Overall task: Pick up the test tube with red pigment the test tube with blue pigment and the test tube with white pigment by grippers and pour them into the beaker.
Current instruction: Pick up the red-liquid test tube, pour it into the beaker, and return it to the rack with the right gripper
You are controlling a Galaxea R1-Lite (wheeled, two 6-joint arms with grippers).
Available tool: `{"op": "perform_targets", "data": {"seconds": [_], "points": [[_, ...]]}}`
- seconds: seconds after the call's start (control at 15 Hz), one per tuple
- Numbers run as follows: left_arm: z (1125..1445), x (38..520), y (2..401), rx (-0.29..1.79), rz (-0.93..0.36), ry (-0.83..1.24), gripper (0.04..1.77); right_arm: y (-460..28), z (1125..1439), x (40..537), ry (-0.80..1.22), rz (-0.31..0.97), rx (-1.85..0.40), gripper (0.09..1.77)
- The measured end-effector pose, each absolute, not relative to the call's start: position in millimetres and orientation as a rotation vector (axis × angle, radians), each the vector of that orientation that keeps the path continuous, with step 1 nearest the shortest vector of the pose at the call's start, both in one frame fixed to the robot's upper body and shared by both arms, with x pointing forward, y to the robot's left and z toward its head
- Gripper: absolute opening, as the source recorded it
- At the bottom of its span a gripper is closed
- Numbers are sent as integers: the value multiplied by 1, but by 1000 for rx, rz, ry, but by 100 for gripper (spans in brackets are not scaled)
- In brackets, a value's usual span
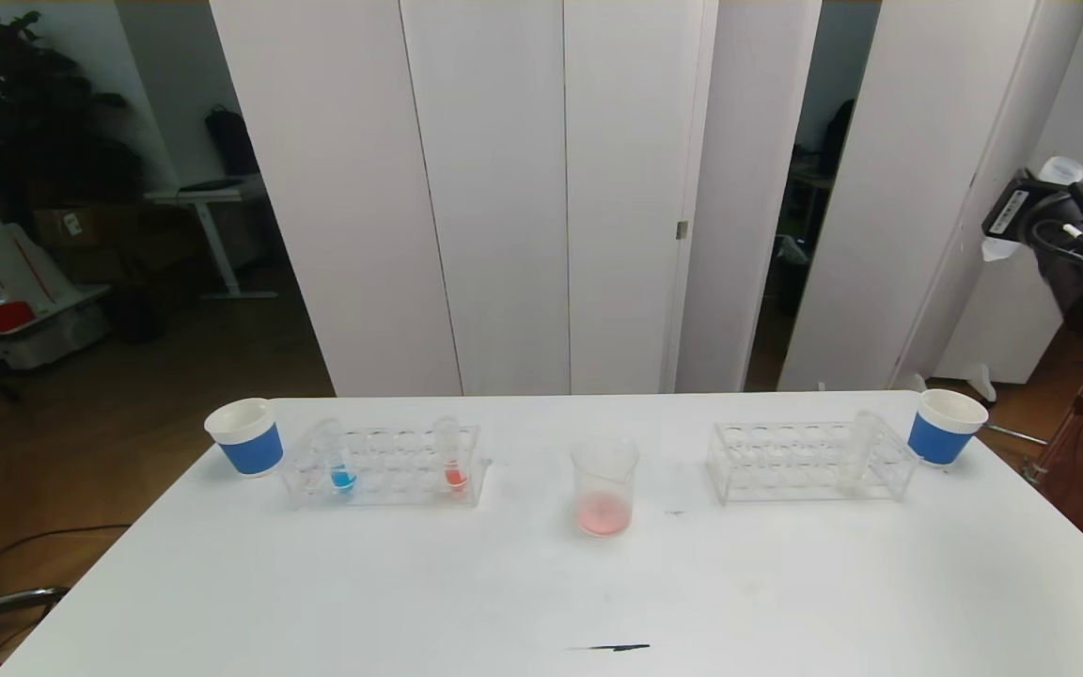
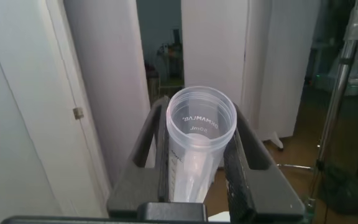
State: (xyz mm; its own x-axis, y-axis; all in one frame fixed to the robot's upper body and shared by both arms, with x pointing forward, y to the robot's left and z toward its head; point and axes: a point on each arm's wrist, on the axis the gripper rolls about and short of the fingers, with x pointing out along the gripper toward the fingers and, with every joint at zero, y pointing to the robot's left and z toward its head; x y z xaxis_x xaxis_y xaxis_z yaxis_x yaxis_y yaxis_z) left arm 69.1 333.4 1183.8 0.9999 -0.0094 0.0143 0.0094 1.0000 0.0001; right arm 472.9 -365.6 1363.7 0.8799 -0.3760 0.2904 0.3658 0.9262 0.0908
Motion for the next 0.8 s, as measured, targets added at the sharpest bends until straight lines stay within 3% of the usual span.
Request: {"op": "perform_targets", "data": {"seconds": [0.27, 0.8], "points": [[1184, 69, 333, 0, -9, -14, 175, -404, 1351, 478, -314, -459, 45, 58], [1184, 69, 333, 0, -9, -14, 175, -422, 1278, 513, -167, -479, 75, 58]]}}
